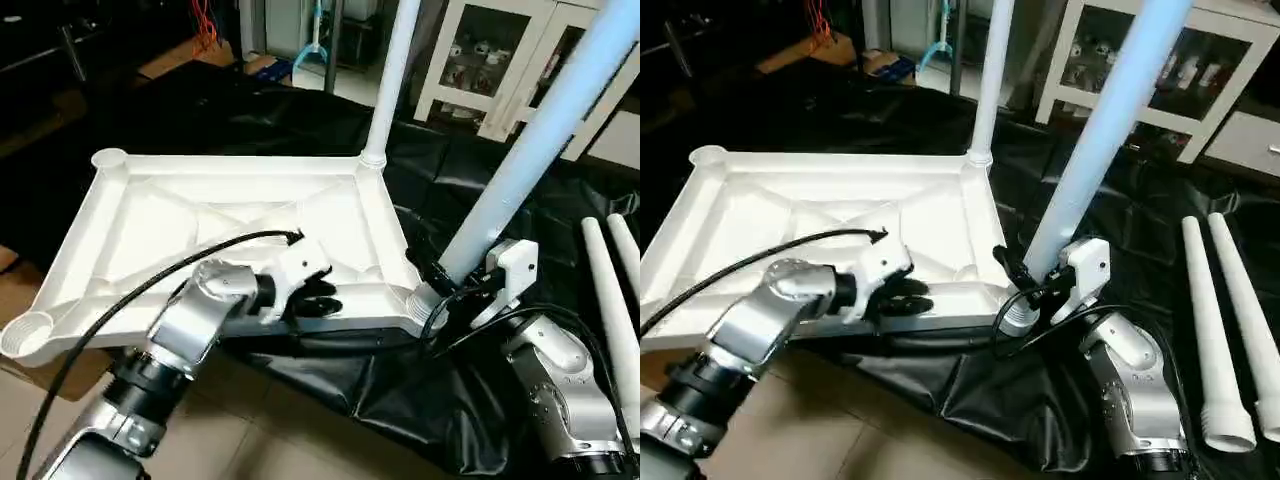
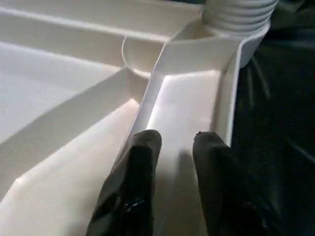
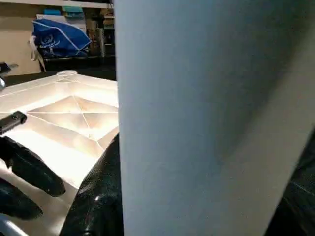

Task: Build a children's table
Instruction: Insert table leg to table base

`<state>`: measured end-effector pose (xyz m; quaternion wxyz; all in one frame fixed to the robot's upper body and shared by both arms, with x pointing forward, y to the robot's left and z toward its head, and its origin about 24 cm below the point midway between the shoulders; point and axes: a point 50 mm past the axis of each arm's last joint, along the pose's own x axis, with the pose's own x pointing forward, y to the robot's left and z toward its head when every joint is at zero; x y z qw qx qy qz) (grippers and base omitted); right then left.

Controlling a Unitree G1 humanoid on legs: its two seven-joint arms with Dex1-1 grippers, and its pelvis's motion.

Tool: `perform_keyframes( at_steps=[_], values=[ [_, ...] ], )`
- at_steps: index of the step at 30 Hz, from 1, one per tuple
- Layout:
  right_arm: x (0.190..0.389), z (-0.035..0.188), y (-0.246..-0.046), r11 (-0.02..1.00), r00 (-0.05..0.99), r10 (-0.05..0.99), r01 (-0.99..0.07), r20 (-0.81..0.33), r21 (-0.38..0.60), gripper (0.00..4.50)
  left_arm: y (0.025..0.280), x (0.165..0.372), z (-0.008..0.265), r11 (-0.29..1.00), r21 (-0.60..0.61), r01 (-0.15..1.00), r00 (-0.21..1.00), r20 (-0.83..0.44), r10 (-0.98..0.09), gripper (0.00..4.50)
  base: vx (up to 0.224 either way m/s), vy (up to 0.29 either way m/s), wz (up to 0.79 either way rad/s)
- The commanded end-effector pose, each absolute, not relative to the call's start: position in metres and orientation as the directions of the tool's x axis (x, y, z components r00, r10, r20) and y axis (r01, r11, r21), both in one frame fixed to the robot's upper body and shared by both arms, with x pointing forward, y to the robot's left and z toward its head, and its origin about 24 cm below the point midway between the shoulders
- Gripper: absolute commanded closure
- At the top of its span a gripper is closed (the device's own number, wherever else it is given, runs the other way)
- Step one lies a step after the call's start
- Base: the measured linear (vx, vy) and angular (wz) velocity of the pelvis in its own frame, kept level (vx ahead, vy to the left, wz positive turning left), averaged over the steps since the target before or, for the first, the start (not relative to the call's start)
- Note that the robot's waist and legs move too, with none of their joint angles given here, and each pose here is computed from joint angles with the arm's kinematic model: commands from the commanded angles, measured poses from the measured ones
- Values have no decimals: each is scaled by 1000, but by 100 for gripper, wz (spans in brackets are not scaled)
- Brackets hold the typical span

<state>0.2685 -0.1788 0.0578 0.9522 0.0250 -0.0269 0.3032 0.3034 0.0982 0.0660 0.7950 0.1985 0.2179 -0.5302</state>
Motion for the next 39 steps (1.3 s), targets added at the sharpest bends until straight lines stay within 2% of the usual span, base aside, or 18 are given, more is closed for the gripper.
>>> perform_keyframes(
  at_steps=[1, 10, 14, 22, 32, 39],
  values=[
    [247, -2, -184, 838, 808, 545, -528, -224, 134, 273, 94, 305, 66, 335, 95, 937, 325, -581, -746, 280, 0, 0, 0],
    [247, -3, -182, 839, 810, 543, -528, -221, 130, 273, 78, 301, 80, 254, -33, 967, 200, -524, -828, 271, 0, 0, 0],
    [248, -3, -183, 845, 816, 535, -520, -218, 128, 273, 78, 293, 71, 188, -26, 982, 138, -581, -802, 271, 0, 0, 0],
    [249, -2, -183, 847, 819, 531, -516, -215, 128, 273, 87, 306, 58, 236, 116, 965, 252, -671, -697, 271, 0, 0, 0],
    [251, -1, -183, 849, 823, 528, -513, -210, 127, 273, 81, 306, 59, 218, 87, 972, 219, -671, -709, 271, 0, 0, 0],
    [251, 0, -184, 851, 825, 525, -510, -208, 126, 273, 81, 305, 56, 181, 79, 980, 185, -680, -710, 342, 0, 0, 0]
  ],
)
